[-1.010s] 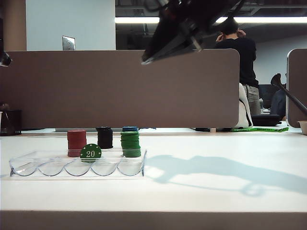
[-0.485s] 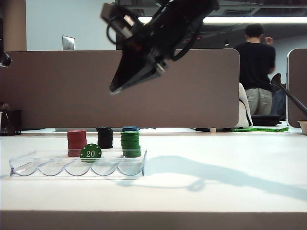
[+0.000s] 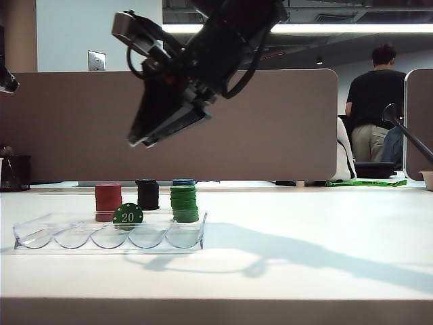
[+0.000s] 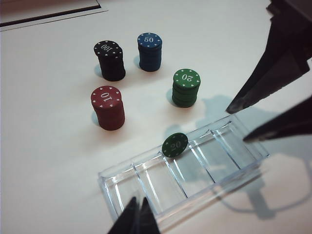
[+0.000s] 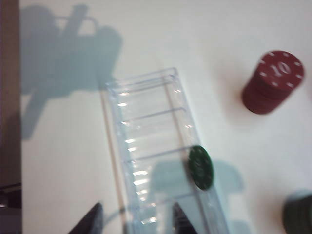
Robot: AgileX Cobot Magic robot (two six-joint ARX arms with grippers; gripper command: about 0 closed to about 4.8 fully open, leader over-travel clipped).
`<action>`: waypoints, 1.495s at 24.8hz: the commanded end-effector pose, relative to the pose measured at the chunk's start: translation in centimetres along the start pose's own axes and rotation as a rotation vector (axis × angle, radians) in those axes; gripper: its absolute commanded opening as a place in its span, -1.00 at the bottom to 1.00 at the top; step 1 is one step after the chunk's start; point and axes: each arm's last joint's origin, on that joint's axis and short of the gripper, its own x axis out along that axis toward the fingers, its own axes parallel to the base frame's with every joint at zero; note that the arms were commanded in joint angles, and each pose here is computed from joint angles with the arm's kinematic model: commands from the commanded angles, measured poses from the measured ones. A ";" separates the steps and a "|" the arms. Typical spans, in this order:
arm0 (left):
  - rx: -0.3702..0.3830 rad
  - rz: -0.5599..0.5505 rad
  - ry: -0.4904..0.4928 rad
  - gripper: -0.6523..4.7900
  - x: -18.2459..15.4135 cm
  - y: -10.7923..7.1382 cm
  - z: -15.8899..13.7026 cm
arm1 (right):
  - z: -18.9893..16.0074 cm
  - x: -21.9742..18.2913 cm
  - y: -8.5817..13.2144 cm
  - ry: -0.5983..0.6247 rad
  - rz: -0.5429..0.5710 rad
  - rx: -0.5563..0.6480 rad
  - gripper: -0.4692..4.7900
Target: Pick up the chip in the box and place it on the pile of chips with the same color.
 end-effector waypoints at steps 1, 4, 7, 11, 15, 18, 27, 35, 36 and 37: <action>0.009 0.000 -0.022 -0.78 -0.1 0.0 0.3 | 0.0 0.9 -0.2 -0.034 0.038 -0.016 -0.15; 0.011 -0.001 -0.019 -0.78 -0.1 0.0 0.2 | -0.3 1.8 -0.6 -0.031 0.035 -0.015 -0.15; 0.015 -0.001 -0.018 -0.78 -0.1 0.0 0.2 | -0.3 2.3 -0.8 -0.053 0.038 -0.043 -0.15; 0.033 -0.002 -0.009 -0.78 -0.1 0.0 0.1 | -0.3 3.1 -1.2 -0.086 0.025 -0.060 -0.16; 0.048 -0.001 -0.005 -0.78 -0.1 0.0 0.1 | -0.9 4.2 -1.5 -0.075 0.030 -0.054 -0.16; 0.063 -0.001 -0.004 -0.78 -0.1 0.0 0.1 | -1.2 4.8 -1.7 -0.074 0.030 -0.053 -0.16; 0.063 -0.001 -0.005 -0.78 -0.1 0.0 0.1 | -1.5 5.5 -2.2 -0.080 0.020 -0.053 -0.19; 0.063 -0.002 -0.004 -0.78 -0.1 0.0 0.1 | -1.9 6.1 -2.4 -0.063 0.006 -0.047 -0.26; 0.063 -0.002 -0.004 -0.78 -0.1 0.0 0.1 | -2.0 6.1 -2.4 -0.065 0.003 -0.047 -0.26; 0.063 -0.002 -0.004 -0.78 -0.1 0.0 0.1 | -2.0 6.1 -2.5 -0.065 -0.002 -0.048 -0.26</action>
